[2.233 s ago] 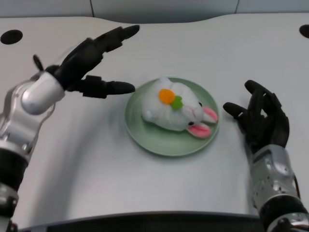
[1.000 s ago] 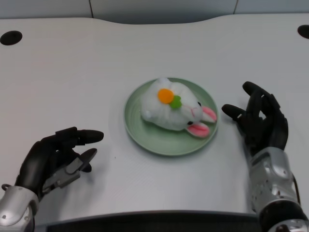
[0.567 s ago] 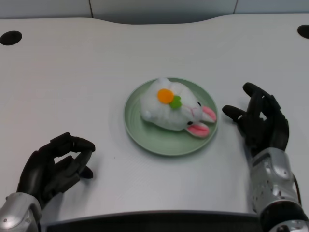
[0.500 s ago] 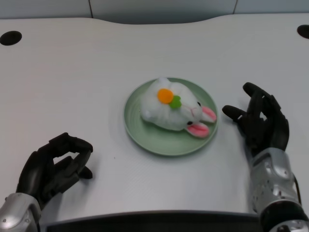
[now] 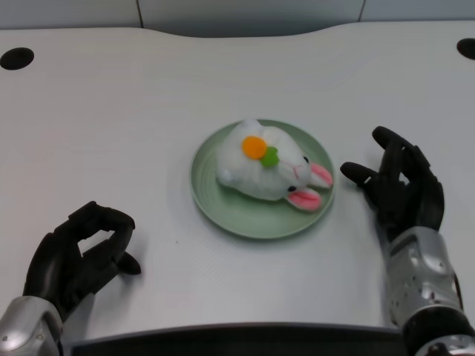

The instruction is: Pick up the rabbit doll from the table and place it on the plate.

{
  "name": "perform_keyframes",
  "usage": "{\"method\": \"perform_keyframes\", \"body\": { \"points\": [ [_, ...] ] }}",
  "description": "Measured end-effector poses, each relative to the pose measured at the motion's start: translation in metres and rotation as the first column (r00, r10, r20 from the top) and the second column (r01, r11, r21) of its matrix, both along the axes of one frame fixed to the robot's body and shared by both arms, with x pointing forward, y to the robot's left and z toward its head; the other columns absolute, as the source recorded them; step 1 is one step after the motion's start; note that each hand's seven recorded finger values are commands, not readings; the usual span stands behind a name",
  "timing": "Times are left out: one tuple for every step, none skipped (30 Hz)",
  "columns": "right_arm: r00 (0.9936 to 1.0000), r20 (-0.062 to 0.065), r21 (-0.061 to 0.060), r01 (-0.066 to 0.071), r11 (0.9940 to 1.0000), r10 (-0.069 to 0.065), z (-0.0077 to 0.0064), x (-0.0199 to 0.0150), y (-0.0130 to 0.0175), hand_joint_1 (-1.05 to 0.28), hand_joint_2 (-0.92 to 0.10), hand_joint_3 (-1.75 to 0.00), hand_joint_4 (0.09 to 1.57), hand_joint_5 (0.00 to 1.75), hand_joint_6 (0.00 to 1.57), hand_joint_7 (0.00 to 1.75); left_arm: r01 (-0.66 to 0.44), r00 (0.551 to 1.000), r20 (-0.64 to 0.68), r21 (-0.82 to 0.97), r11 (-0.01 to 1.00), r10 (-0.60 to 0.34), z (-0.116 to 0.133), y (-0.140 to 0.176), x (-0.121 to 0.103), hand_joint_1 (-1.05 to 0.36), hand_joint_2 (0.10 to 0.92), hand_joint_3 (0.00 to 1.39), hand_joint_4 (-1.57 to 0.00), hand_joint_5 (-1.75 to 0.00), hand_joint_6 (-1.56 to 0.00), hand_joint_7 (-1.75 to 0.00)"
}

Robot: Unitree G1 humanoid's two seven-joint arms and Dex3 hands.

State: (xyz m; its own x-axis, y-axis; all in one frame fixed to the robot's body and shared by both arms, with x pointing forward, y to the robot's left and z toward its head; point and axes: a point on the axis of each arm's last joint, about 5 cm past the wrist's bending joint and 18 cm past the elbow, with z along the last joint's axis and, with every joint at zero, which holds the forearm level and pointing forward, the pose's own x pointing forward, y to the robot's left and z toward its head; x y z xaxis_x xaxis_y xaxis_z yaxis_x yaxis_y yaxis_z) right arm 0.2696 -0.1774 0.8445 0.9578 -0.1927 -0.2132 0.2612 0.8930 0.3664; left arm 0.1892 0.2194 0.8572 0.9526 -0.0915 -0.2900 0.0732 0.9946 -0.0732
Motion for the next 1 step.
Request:
{"method": "perform_keyframes", "body": {
  "points": [
    [1.0,-0.001,0.001,0.002,1.0,-0.002,0.0001,0.0005,-0.0011,-0.41,-0.92,-0.54,0.46,1.15,0.39,0.89,-0.005,1.0,-0.001,-0.001,1.0,0.005,-0.0001,-0.0005,0.0001,-0.4,0.921,0.42,-0.61,-1.75,-0.46,-1.6]
  ]
}}
